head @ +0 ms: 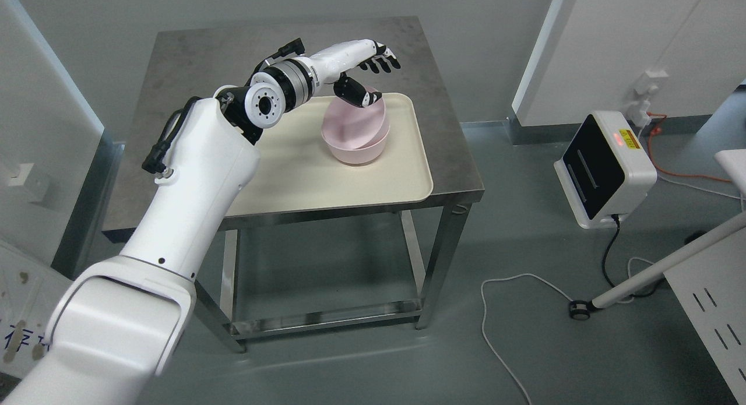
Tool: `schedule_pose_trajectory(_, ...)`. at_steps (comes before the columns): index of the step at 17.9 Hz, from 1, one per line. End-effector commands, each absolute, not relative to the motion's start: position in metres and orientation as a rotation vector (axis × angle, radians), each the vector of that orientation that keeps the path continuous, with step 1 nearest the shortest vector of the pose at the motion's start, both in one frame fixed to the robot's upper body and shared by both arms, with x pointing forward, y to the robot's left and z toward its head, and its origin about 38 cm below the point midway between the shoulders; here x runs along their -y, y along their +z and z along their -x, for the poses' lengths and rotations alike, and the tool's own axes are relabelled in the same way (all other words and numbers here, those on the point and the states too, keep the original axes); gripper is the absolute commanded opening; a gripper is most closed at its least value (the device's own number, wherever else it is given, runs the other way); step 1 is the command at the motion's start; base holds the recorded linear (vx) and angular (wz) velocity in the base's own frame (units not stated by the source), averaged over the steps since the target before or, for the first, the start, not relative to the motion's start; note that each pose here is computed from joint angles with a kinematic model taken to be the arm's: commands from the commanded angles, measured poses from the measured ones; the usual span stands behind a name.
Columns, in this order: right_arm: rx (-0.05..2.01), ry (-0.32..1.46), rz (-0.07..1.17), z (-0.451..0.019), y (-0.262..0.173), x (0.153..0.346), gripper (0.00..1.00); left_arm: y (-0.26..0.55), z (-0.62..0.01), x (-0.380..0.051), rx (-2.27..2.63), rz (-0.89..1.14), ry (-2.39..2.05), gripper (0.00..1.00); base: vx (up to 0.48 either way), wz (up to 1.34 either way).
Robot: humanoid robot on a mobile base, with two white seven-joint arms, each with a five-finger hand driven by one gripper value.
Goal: Stack pink IKEA bowls on left shelf middle
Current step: 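Release the stacked bowl and raise the left hand away, then lower the left hand to the side of the stacked bowls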
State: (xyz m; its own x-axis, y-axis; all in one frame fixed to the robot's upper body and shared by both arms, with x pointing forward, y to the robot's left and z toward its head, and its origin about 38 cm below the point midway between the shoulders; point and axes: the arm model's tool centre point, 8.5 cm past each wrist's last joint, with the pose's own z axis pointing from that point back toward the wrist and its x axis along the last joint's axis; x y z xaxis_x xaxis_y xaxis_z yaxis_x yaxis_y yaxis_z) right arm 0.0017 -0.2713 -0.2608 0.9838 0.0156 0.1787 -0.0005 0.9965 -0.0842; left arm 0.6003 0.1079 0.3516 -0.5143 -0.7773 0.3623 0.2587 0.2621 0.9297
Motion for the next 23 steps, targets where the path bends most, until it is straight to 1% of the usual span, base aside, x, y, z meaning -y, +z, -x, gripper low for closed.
schedule_pose_trajectory(1, 0.179, 0.008, 0.102, -0.002, -0.26, 0.283, 1.0, 0.341, -0.605, -0.125, 1.64, -0.45, -1.292, 0.85, -0.005, 0.01)
schedule_pose_trajectory(2, 0.179, 0.009, 0.102, -0.002, -0.26, 0.283, 1.0, 0.354, -0.607, -0.139, 1.718, -0.467, -1.17, 0.92, 0.0, 0.0)
schedule_pose_trajectory(3, 0.179, 0.009, 0.102, -0.002, -0.26, 0.283, 1.0, 0.376, -0.608, -0.165, 1.847, -0.481, -0.958, 0.96, 0.0, 0.0)
schedule_pose_trajectory(4, 0.179, 0.009, 0.102, -0.002, -0.26, 0.283, 1.0, 0.398, -0.603, -0.181, 1.985, -0.424, -0.772, 0.97, 0.0, 0.0)
schedule_pose_trajectory(7, 0.179, 0.008, 0.102, -0.002, -0.26, 0.283, 1.0, 0.43, -0.581, -0.214, 2.235, 0.081, -0.28, 0.97, 0.0, 0.0)
schedule_pose_trajectory(8, 0.179, 0.009, 0.102, -0.002, -0.26, 0.283, 1.0, 0.425, -0.569, -0.216, 2.271, 0.165, -0.25, 0.97, 0.0, 0.0)
schedule_pose_trajectory(9, 0.179, 0.009, 0.102, -0.002, -0.26, 0.283, 1.0, 0.41, -0.557, -0.21, 2.277, 0.188, -0.312, 0.97, 0.0, 0.0)
schedule_pose_trajectory(11, 0.179, 0.009, 0.1, -0.002, -0.26, 0.283, 1.0, 0.351, -0.529, -0.175, 2.194, 0.295, -0.584, 0.97, 0.0, 0.0)
schedule_pose_trajectory(12, 0.179, 0.009, 0.102, -0.002, -0.26, 0.283, 1.0, 0.323, -0.515, -0.168, 2.139, 0.301, -0.712, 0.97, 0.0, 0.0)
schedule_pose_trajectory(14, 0.179, 0.008, 0.102, -0.002, -0.26, 0.283, 1.0, 0.315, -0.492, -0.161, 2.132, 0.208, -0.882, 0.97, 0.0, 0.0)
schedule_pose_trajectory(16, 0.179, 0.009, 0.1, -0.002, -0.26, 0.283, 1.0, 0.309, -0.496, -0.167, 2.05, -0.066, -1.064, 0.97, 0.0, -0.01)
schedule_pose_trajectory(19, 0.179, 0.009, 0.102, -0.002, -0.26, 0.283, 1.0, 0.296, -0.498, -0.176, 1.902, -0.291, -1.273, 0.94, -0.001, 0.0)
schedule_pose_trajectory(21, 0.179, 0.008, 0.101, -0.002, -0.26, 0.283, 1.0, 0.278, -0.497, -0.165, 1.805, -0.381, -1.406, 0.94, 0.0, 0.0)
schedule_pose_trajectory(23, 0.179, 0.009, 0.102, -0.002, -0.26, 0.283, 1.0, 0.276, -0.497, -0.15, 1.761, -0.412, -1.49, 0.9, 0.0, 0.0)
